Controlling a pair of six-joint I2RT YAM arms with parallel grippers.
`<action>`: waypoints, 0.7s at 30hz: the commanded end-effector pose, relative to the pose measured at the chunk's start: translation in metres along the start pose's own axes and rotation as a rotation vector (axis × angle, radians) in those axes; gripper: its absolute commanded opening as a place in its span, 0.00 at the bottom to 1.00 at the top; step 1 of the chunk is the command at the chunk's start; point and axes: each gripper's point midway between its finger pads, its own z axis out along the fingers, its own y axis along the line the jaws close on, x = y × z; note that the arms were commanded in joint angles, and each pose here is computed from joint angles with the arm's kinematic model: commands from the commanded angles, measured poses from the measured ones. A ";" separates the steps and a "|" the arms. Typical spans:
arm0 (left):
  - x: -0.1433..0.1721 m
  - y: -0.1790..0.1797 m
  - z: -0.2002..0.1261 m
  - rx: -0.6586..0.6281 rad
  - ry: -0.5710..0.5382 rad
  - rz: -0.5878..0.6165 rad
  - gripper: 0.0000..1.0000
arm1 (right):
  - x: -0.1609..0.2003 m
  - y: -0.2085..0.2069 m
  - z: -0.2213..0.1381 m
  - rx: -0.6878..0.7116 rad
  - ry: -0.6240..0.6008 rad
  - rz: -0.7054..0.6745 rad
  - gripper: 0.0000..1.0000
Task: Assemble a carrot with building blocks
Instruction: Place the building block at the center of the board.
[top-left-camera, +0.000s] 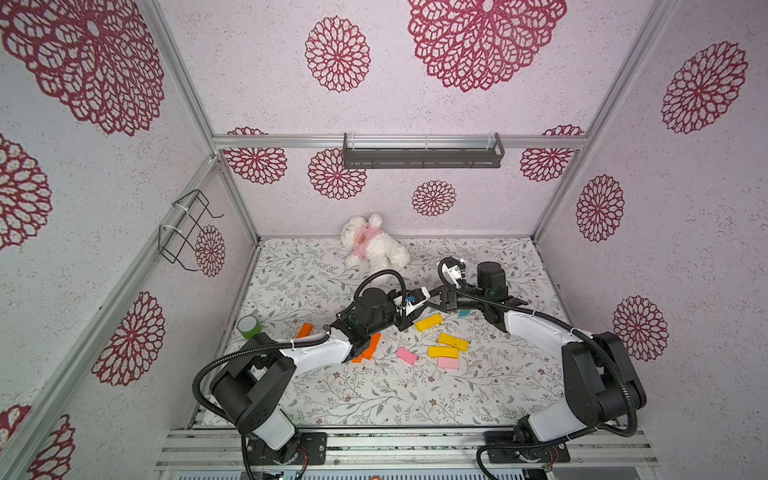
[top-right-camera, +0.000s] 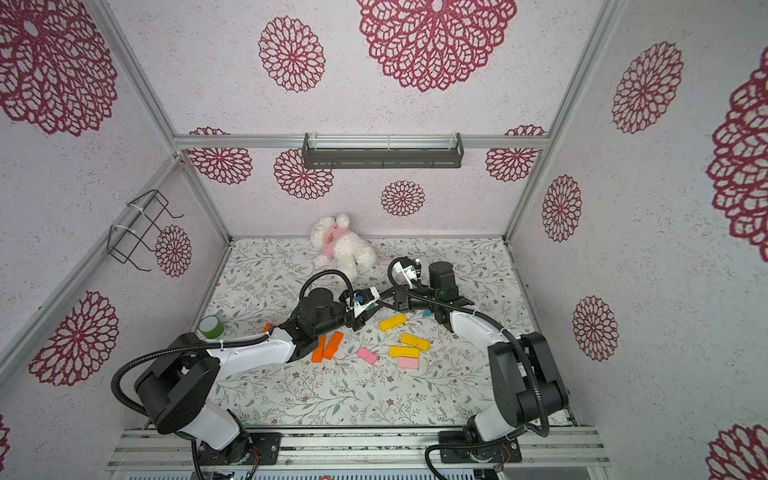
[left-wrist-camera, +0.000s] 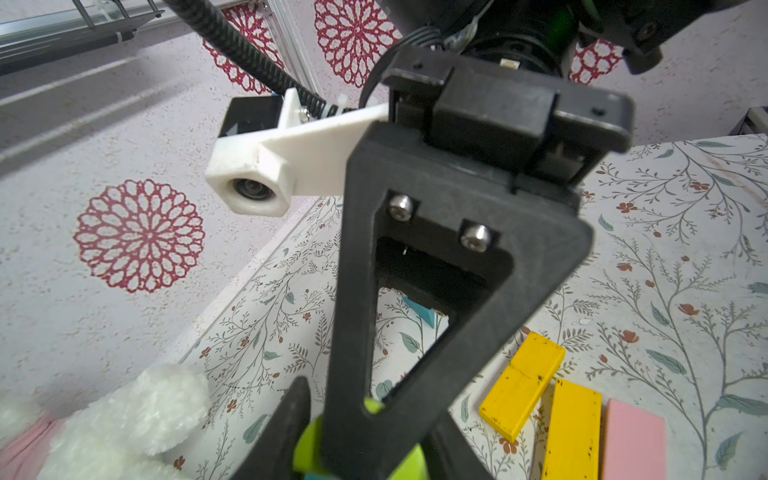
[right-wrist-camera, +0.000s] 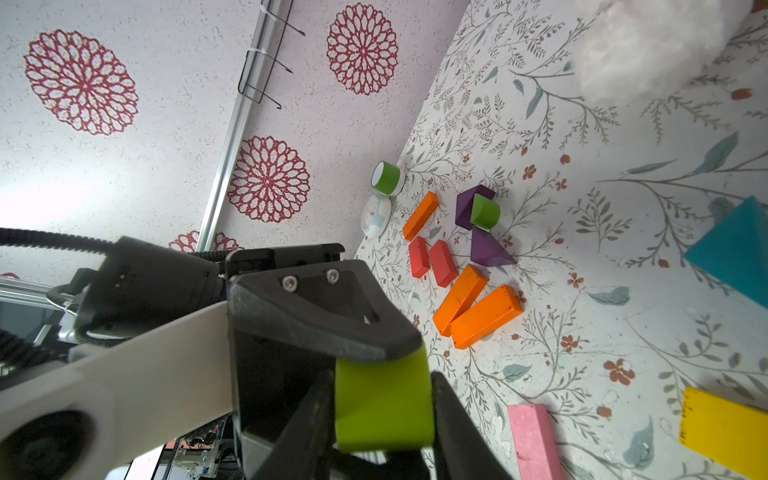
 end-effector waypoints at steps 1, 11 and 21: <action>-0.004 -0.004 0.001 0.026 0.003 0.027 0.28 | -0.007 0.024 -0.004 -0.051 -0.015 -0.076 0.41; -0.004 0.000 0.000 0.006 0.005 0.031 0.27 | -0.007 0.000 -0.009 0.035 -0.030 -0.032 0.52; 0.005 0.008 0.001 -0.037 0.029 0.025 0.26 | -0.016 0.006 -0.028 0.087 -0.094 -0.073 0.59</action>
